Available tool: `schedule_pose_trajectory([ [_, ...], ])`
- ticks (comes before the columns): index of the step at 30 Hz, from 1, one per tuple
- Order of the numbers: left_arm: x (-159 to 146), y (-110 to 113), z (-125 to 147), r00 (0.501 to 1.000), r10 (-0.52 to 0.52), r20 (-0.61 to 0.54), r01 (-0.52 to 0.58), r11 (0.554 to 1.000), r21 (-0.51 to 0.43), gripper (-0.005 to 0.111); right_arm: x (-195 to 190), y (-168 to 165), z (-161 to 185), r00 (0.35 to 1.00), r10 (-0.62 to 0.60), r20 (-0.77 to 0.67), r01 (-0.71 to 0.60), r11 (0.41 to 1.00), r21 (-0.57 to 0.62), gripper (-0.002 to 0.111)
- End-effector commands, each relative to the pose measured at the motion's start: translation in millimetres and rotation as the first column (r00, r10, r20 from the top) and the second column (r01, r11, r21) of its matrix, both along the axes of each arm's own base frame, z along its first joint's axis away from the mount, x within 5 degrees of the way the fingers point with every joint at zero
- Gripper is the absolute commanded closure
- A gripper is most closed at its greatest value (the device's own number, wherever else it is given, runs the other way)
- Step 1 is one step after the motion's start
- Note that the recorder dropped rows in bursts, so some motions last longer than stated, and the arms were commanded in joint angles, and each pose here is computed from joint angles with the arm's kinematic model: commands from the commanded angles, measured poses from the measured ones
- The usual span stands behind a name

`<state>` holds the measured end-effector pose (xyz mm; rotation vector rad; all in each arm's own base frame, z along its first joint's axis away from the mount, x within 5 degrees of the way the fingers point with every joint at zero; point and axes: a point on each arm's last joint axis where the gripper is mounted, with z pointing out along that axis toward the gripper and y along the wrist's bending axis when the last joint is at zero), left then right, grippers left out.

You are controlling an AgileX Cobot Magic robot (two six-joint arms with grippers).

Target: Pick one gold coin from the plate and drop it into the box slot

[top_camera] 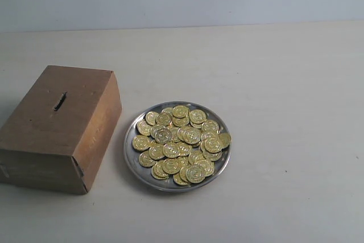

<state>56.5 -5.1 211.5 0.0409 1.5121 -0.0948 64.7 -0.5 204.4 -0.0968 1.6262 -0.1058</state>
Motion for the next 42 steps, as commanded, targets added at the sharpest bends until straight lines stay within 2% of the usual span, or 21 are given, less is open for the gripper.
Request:
schedule_pose_trajectory([
  [1,-1,-2,-12,0.992,-0.021,-0.122,0.022,1.000,0.003,0.107,0,0,0,1.000,-0.005,0.012,0.005,1.000,-0.006,0.108],
  [5,-1,-3,-17,0.982,-0.034,-0.185,0.027,0.999,-0.045,0.107,0,0,0,1.000,-0.005,0.012,0.005,1.000,-0.006,0.108],
  [11,-3,-4,-24,0.964,-0.045,-0.261,0.035,0.998,-0.044,0.107,0,0,0,1.000,-0.005,0.012,0.005,1.000,-0.006,0.108],
  [14,-3,-3,-28,0.954,-0.028,-0.298,0.005,0.997,-0.076,0.107,0,0,0,1.000,-0.005,0.012,0.005,1.000,-0.006,0.108],
  [25,-3,-1,-29,0.946,-0.001,-0.323,-0.042,0.991,-0.126,0.107,0,0,0,1.000,-0.005,0.012,0.005,1.000,-0.006,0.108],
  [42,-3,0,-30,0.946,0.012,-0.323,-0.043,0.995,-0.089,0.107,0,0,0,1.000,-0.005,0.012,0.005,1.000,-0.003,0.108],
])
